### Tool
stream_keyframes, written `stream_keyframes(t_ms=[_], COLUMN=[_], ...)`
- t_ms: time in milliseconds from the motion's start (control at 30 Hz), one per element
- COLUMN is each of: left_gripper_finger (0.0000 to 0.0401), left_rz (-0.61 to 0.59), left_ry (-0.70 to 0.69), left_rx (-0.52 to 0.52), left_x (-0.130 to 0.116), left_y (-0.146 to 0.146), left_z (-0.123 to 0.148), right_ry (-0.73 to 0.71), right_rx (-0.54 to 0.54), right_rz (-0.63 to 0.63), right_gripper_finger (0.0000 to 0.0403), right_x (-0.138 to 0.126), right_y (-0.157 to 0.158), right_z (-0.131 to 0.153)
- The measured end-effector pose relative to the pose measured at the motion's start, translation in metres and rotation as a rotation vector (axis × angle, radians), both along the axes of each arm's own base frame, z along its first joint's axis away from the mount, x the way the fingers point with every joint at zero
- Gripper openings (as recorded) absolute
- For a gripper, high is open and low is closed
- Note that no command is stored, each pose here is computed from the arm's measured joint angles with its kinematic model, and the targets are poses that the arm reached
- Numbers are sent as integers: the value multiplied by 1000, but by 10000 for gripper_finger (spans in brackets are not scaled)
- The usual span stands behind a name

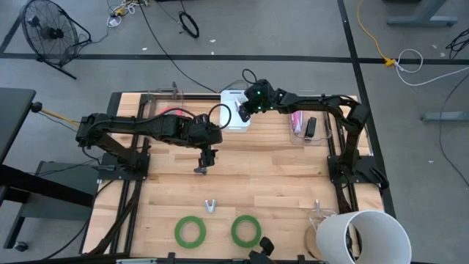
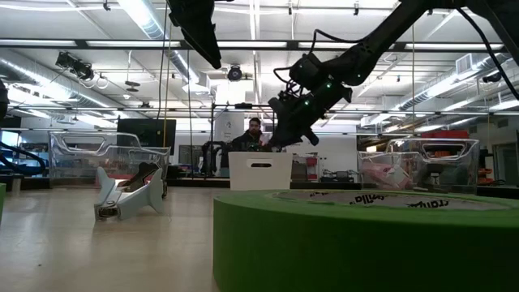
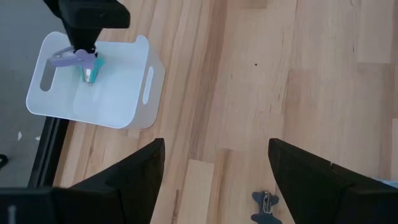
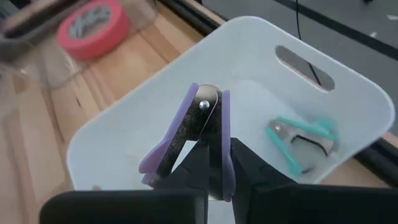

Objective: Pick and place Stapler, Stapler remover, tape
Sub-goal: Put the purple staple remover into the white bin, then put the black staple remover into the white bin

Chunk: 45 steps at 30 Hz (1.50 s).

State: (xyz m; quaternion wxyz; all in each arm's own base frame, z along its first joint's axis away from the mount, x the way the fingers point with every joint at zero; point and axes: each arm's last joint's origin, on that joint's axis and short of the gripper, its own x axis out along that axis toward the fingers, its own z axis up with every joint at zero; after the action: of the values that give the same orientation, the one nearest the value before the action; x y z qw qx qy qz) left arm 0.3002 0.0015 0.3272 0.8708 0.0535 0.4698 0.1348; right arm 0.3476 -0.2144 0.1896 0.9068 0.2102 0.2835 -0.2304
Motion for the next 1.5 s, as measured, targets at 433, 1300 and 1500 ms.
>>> stream_keyframes(t_ms=[433,1300,1500], left_gripper_finger=[291,291,291], left_rz=[0,0,0], left_ry=[0,1,1], left_rx=[0,0,0], left_x=[0,0,0], left_y=[0,0,0], left_z=[0,0,0], right_ry=[-50,-207,-259], right_rx=[-22,-129,-224], right_rz=[11,129,233], right_gripper_finger=[54,161,145], right_x=[3,10,-11], right_y=[1,22,63], right_z=[3,43,107])
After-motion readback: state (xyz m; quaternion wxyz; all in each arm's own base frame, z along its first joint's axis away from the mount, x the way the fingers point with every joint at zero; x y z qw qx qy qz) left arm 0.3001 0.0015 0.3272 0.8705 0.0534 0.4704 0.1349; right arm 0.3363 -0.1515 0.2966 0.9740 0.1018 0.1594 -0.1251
